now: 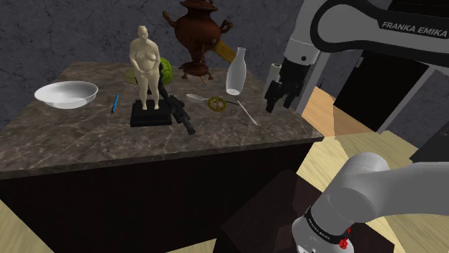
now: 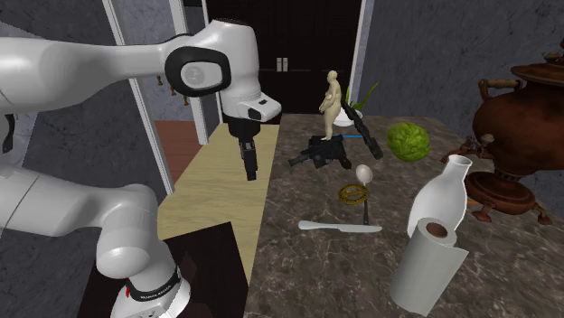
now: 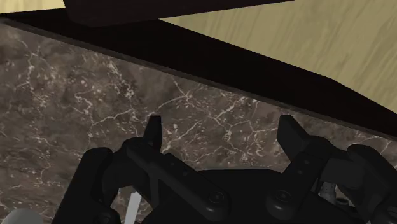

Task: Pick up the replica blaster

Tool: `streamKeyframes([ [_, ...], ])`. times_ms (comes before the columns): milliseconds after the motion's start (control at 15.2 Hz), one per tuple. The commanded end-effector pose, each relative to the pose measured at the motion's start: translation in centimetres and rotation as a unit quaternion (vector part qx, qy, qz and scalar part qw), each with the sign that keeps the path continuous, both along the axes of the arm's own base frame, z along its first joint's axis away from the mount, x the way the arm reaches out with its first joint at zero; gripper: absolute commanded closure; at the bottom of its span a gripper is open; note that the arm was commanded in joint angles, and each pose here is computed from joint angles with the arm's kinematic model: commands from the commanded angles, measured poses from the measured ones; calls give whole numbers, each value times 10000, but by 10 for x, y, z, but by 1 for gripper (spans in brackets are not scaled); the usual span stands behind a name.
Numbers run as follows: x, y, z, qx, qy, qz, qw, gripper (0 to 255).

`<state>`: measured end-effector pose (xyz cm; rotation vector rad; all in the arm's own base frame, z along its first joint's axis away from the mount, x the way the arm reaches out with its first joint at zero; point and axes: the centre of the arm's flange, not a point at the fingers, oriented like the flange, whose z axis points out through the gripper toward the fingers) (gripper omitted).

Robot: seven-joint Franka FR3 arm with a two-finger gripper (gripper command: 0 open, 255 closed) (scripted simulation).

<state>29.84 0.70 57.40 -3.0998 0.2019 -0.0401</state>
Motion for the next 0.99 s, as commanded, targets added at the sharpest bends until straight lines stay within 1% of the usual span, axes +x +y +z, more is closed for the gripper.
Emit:
streamKeyframes([
  [0,0,0,0,0,0,0,10000,0],
  [924,135,89,-63,337,-259,175,9989,0],
])
